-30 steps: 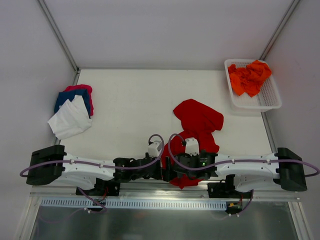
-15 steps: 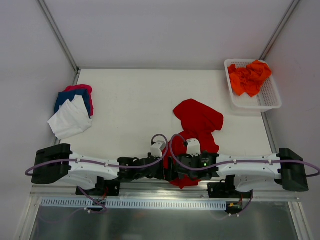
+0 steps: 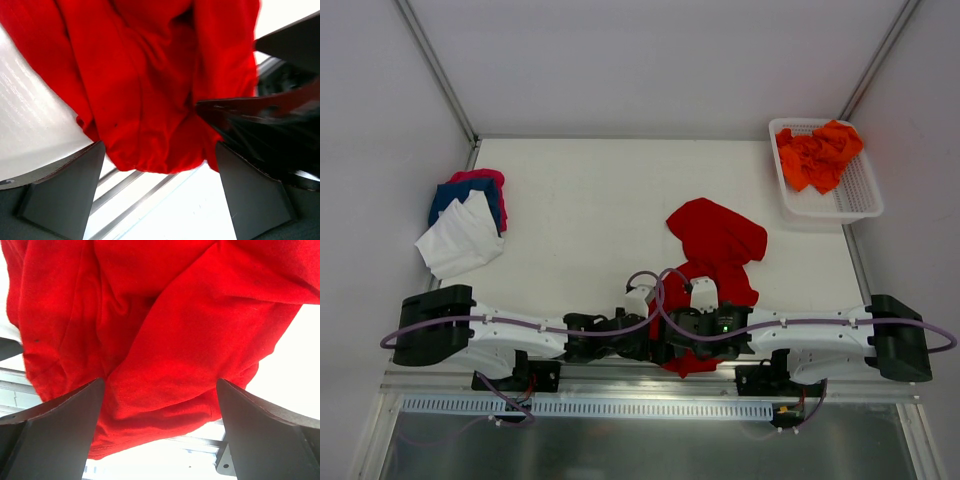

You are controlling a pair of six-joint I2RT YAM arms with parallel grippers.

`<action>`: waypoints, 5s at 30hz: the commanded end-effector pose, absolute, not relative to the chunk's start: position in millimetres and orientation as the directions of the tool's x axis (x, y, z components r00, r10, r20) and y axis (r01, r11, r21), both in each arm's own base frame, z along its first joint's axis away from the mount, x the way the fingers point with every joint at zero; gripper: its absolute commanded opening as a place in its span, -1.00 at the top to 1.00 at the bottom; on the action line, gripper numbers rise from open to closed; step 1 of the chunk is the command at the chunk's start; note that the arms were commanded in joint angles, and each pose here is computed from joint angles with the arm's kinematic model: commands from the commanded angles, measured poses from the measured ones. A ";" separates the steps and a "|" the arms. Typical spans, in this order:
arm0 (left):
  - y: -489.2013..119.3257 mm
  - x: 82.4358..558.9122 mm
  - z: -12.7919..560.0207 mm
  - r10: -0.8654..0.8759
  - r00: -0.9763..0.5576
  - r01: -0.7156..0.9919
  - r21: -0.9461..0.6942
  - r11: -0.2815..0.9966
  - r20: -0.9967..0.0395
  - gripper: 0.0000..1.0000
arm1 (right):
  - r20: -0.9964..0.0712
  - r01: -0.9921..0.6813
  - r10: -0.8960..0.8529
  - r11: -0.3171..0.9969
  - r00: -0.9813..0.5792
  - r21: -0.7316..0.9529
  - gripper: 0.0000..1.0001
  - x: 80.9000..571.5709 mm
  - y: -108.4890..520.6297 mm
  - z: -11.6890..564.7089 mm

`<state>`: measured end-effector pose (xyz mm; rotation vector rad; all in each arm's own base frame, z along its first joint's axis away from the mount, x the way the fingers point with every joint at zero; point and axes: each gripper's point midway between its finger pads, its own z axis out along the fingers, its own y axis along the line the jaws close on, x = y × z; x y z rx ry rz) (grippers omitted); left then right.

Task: Fold and stack the t-shirts
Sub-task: Move the tshirt to the center of the board, then flatten the tshirt out

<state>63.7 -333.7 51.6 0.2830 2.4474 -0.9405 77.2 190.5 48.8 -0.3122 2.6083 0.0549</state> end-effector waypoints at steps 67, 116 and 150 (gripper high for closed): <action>-166.7 159.1 299.3 -0.354 -0.449 0.291 -0.509 0.810 -0.820 1.00 | -0.828 -0.612 -0.134 0.739 -0.545 0.283 0.99 89.8 190.6 277.5; -121.0 80.5 644.7 -0.645 -0.128 0.826 -0.441 0.351 -0.753 1.00 | -0.914 -0.930 0.283 -0.305 -0.292 0.202 0.99 -53.2 156.8 520.1; -154.4 270.7 391.9 -0.287 -0.117 0.155 -0.303 0.940 -0.951 1.00 | -0.971 -0.256 0.010 0.964 -0.240 0.074 0.97 164.3 101.0 306.2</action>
